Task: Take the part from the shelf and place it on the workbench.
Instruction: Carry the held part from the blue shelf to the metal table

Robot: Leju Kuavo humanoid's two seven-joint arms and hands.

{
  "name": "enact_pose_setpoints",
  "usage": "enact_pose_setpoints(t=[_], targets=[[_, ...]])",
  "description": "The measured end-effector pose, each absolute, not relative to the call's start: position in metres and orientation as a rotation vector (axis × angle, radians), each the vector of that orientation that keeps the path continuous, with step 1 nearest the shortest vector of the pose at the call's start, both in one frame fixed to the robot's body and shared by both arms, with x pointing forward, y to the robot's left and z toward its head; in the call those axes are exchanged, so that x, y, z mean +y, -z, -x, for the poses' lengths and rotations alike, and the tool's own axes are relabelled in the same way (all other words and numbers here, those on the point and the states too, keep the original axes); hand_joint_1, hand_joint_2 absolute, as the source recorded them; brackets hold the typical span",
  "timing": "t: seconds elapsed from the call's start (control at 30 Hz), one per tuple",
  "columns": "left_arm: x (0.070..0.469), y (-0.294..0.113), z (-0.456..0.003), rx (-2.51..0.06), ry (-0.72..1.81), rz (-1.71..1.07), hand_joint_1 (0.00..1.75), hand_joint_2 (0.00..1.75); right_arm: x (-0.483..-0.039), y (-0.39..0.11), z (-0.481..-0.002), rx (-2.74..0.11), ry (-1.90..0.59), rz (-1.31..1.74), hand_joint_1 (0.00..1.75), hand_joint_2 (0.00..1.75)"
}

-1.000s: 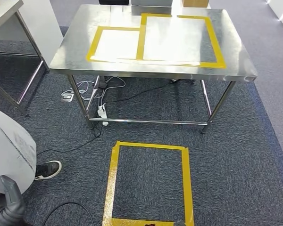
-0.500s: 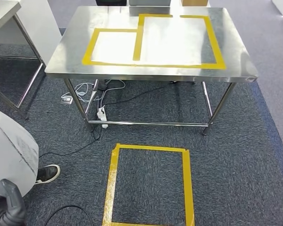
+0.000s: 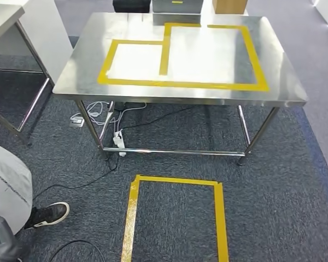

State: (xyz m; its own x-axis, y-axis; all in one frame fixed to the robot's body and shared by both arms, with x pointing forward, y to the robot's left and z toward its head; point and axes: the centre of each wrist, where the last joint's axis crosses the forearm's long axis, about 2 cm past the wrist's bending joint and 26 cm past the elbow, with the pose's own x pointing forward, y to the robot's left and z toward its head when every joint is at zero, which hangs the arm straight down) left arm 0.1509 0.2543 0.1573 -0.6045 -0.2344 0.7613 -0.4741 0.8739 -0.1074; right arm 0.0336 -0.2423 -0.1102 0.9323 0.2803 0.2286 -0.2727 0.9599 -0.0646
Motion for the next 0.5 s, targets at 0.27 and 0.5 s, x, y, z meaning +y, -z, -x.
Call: enact_pose_setpoints(t=[0.27, 0.5], targets=[[0.2573, -0.1577, -0.1529, -2.247, -0.374, -0.508, 1.75, 1.75, -0.2440, 0.1105, -0.0326, -0.232, -0.202, 0.015, 0.00, 0.00], [0.2577, -0.1574, -0.1533, -2.245, -0.377, -0.511, 1.75, 1.75, -0.2456, 0.1107, -0.0319, -0.232, -0.194, 0.015, 0.00, 0.00]])
